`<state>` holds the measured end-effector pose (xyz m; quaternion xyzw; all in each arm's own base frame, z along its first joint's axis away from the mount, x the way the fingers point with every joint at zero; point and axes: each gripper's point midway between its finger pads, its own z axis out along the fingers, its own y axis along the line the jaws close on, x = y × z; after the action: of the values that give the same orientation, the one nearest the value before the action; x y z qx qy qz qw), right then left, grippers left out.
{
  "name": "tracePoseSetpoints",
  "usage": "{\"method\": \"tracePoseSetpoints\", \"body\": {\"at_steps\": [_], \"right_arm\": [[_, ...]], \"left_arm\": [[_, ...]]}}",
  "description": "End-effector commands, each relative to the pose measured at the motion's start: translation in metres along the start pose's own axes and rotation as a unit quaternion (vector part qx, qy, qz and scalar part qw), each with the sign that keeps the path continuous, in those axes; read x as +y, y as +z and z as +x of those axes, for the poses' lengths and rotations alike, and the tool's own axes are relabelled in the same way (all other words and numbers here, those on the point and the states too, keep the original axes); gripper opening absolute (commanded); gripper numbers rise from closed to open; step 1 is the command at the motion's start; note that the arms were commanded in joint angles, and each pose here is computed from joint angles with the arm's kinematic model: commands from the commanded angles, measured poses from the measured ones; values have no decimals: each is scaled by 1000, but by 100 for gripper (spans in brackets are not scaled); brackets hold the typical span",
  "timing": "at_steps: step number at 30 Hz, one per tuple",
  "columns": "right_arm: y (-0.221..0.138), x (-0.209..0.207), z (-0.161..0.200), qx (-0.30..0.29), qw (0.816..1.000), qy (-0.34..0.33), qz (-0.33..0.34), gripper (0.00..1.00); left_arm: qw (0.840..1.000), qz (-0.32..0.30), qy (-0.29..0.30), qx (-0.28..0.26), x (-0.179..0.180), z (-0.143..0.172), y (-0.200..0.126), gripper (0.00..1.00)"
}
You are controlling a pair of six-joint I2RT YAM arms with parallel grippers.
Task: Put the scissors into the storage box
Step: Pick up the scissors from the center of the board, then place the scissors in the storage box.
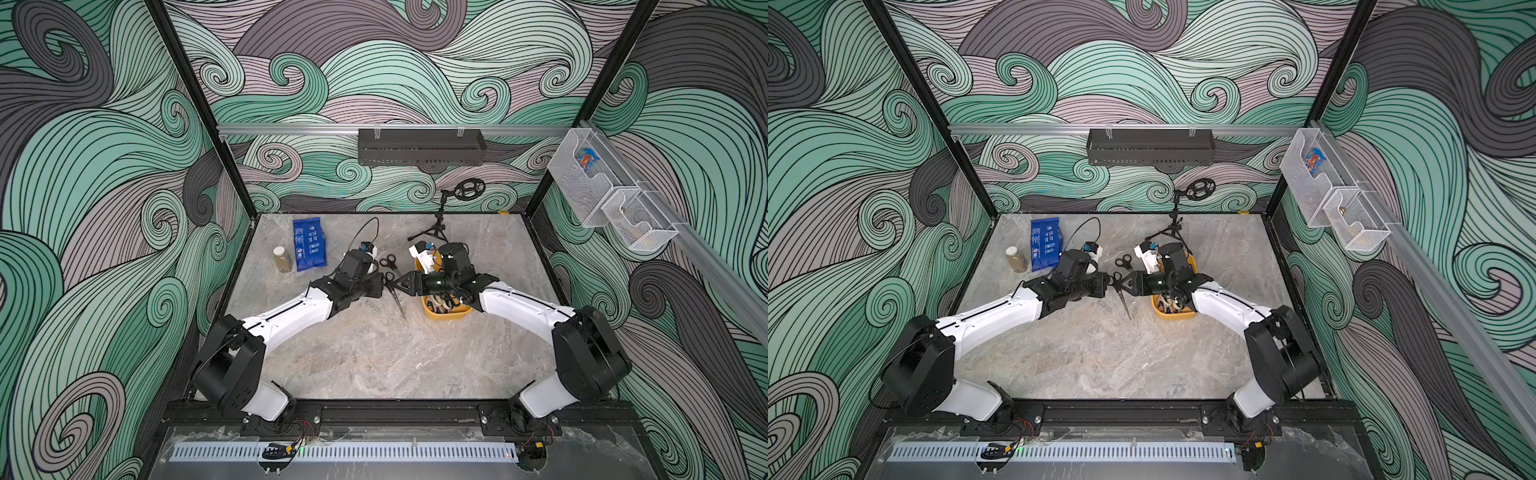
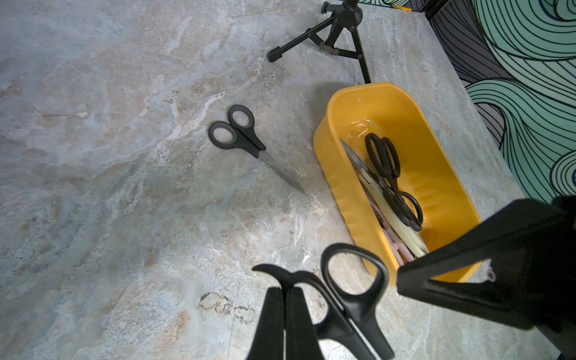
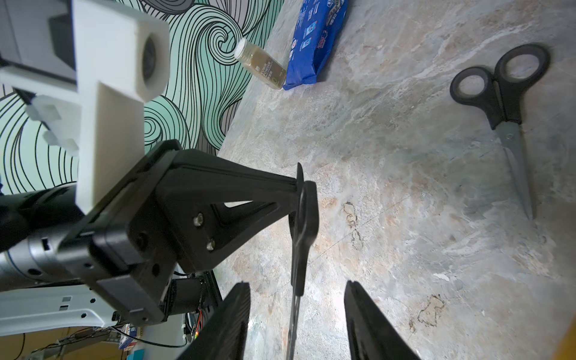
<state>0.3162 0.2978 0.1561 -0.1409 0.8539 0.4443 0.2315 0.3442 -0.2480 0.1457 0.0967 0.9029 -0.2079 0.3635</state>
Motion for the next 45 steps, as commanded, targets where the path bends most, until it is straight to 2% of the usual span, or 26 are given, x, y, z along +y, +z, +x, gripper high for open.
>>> {"method": "tracePoseSetpoints", "body": {"at_steps": [1,6,10,15,23,24,25,26,27,31,35,40,43,45], "right_arm": [[6,8,-1,8,1000,-12,-16,51],[9,7,-1,11,1000,-11,-16,44],[10,8,-1,12,1000,-12,-18,30],[10,8,-2,12,1000,-14,-20,18],[11,8,-3,13,1000,-16,-20,7],[11,9,-3,12,1000,-17,-21,6],[10,9,-4,11,1000,-18,-20,6],[11,8,-4,11,1000,-17,-18,6],[10,8,-4,10,1000,-17,-17,6],[8,4,-7,5,1000,-14,-13,6],[-4,-8,-15,-15,1000,-5,5,6],[-36,-40,-31,-54,998,16,43,6],[-63,-71,-40,-76,992,25,98,6],[-80,-94,-44,-79,982,11,169,6]], "left_arm": [[1000,6,11,-29,-11,-19,-9,0],[999,12,13,-32,-18,-23,-13,0],[999,17,14,-33,-21,-24,-13,0],[999,21,13,-32,-24,-25,-14,0],[999,28,12,-33,-28,-28,-15,0],[999,30,12,-33,-29,-28,-16,5],[999,31,10,-33,-29,-28,-16,15],[999,31,9,-32,-29,-28,-16,30],[999,32,9,-32,-30,-28,-17,41],[999,30,1,-28,-28,-26,-19,56],[1000,6,0,-22,-18,-21,-22,57],[998,-24,-5,-62,-2,-32,-40,58],[996,-40,-20,-76,11,-30,-40,60],[996,-44,-32,-66,17,-27,-36,60]]}}
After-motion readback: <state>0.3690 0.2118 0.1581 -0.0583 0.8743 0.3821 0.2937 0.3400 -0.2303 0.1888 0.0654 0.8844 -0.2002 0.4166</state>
